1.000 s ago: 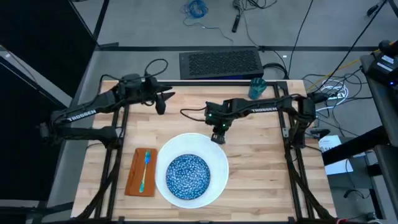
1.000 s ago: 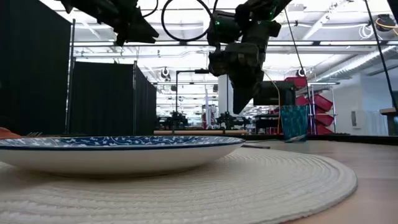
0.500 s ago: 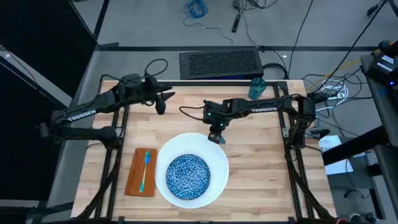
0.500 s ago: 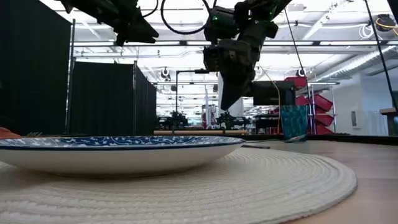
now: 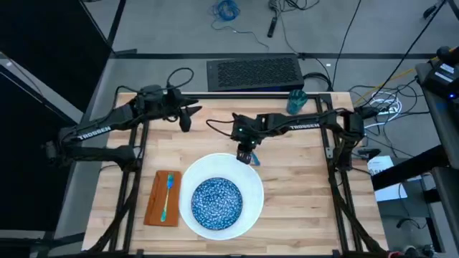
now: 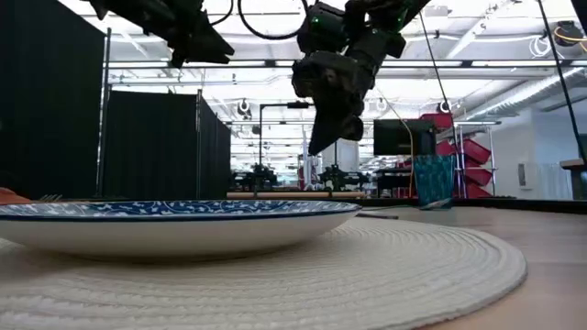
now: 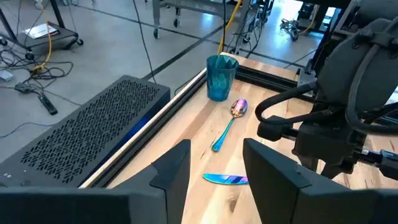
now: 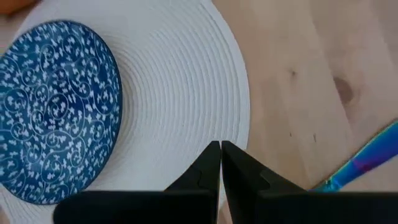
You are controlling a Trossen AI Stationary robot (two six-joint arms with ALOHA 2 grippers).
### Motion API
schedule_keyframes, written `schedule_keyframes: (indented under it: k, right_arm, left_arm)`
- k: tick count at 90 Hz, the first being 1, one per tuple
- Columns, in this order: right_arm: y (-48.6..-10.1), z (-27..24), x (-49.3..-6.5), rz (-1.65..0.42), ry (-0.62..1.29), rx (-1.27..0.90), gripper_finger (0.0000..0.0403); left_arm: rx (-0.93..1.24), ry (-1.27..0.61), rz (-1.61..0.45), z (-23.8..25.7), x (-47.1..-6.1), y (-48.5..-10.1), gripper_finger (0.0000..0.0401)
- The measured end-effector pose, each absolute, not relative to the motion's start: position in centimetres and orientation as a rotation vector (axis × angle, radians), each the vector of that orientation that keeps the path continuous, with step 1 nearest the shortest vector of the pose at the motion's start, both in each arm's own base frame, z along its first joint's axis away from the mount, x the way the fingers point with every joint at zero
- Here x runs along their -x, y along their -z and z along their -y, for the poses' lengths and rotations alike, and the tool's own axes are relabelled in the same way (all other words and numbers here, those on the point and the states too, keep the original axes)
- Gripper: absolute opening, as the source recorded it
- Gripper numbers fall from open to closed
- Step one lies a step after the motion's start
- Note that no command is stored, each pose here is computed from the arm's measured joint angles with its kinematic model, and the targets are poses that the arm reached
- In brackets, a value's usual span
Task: Set table place
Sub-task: Move the blue table knife to the right of the white table mat
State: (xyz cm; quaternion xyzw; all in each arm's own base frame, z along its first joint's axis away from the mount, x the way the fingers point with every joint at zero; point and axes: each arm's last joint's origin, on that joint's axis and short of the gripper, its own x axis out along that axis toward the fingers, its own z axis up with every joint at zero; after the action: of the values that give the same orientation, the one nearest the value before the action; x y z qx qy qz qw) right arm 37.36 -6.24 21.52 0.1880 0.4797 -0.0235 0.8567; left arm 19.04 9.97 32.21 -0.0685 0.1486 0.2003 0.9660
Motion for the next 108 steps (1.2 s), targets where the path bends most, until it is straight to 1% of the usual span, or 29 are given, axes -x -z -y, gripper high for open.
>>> schedule_keyframes:
  k: [32, 86, 108]
  right_arm:
    - [-22.2, 6.6, -38.3, -0.886, 0.032, -0.358, 0.0]
    - [-22.5, 6.7, -38.7, -0.833, 0.039, -0.372, 0.0]
    - [-22.8, 6.7, -39.0, -0.783, 0.006, -0.296, 0.0]
  left_arm:
    - [0.139, -0.405, -0.3, -10.0, -19.0, -32.2, 0.0134]
    - [0.129, -0.405, -0.267, -10.1, -19.2, -32.5, 0.0134]
    - [0.153, -0.374, -0.331, -10.4, -20.6, -31.1, 0.0134]
